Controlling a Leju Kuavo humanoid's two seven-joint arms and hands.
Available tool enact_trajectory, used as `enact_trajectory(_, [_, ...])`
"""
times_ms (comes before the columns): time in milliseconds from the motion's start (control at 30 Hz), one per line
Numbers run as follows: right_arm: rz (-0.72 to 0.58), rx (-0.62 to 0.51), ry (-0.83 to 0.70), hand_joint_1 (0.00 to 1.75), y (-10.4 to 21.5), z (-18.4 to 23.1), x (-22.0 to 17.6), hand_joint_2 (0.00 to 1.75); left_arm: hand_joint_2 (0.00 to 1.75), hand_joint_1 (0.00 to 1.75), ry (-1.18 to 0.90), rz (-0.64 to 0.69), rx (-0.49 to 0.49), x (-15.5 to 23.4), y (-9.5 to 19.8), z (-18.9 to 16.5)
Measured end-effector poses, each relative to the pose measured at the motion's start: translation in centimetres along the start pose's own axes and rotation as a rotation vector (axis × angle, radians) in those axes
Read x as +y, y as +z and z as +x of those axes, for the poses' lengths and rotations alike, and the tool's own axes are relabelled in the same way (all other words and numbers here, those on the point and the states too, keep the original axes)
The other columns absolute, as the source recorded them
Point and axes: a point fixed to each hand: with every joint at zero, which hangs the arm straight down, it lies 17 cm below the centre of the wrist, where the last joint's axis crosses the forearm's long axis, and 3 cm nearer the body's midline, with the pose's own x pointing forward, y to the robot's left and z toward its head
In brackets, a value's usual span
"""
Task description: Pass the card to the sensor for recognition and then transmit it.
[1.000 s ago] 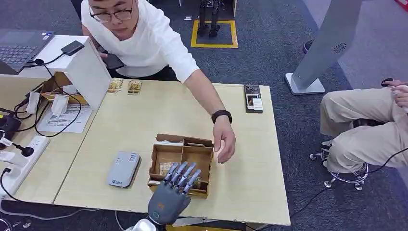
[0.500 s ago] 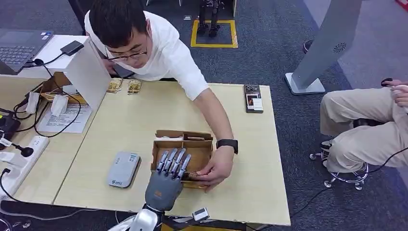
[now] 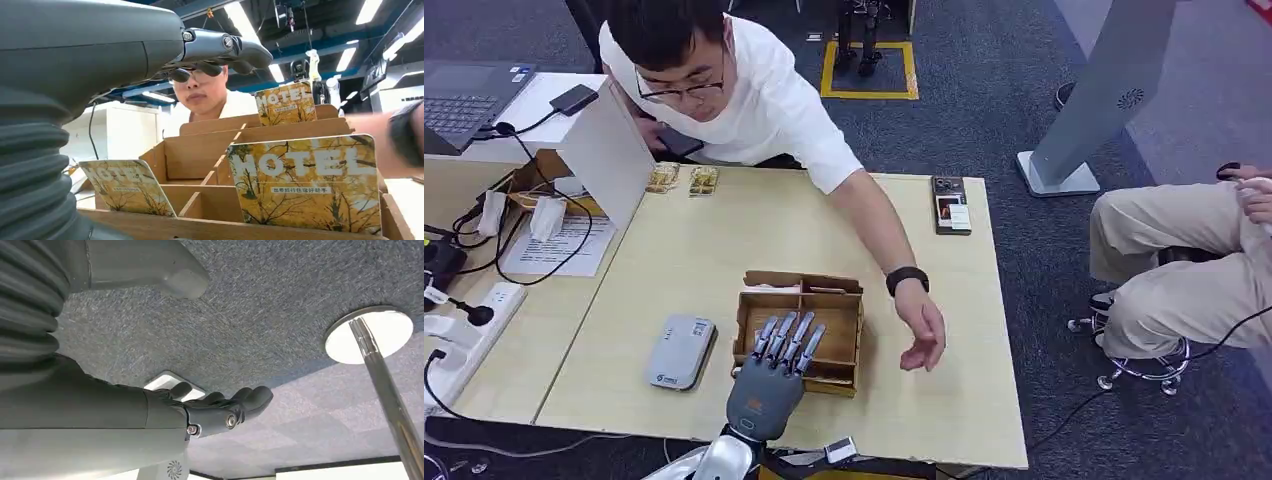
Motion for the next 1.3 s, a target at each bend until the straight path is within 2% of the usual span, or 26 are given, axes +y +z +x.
enact_trajectory(867, [0.003,0.001,0.000,0.00,0.1,0.0,0.1,1.75,1.75,0.00,-0.004,-0.001,-0.005,-0.1,0.0,0.0])
enact_trajectory(900, [0.003,0.001,0.000,0.00,0.1,0.0,0.1,1.75,1.75,0.49,-0.004,-0.001,-0.005,-0.1,0.0,0.0])
enact_trajectory(933, [0.003,0.001,0.000,0.00,0.1,0.0,0.1,1.75,1.75,1.10,-0.004,-0.001,-0.005,-0.1,0.0,0.0])
enact_trajectory(967, [0.002,0.002,0.000,0.00,0.1,-0.1,0.1,1.75,1.75,1.43,-0.004,-0.002,-0.005,-0.1,0.0,0.0])
enact_trajectory(1000, [0.001,0.004,-0.003,0.00,0.1,-0.1,0.1,1.75,1.75,1.50,-0.005,-0.008,-0.008,-0.2,0.2,0.2])
enact_trajectory(1100, [0.000,0.007,-0.005,0.00,0.2,-0.1,0.1,1.75,1.75,1.52,-0.001,-0.028,-0.019,-0.7,0.8,0.7])
enact_trajectory(1200, [0.000,0.007,-0.006,0.00,0.2,-0.1,0.1,1.75,1.75,1.66,-0.002,-0.041,-0.057,-1.0,1.2,1.5])
enact_trajectory(1300, [0.000,0.007,-0.005,0.00,0.2,-0.2,0.0,1.75,1.75,1.66,-0.005,-0.059,-0.072,-1.5,1.6,1.7])
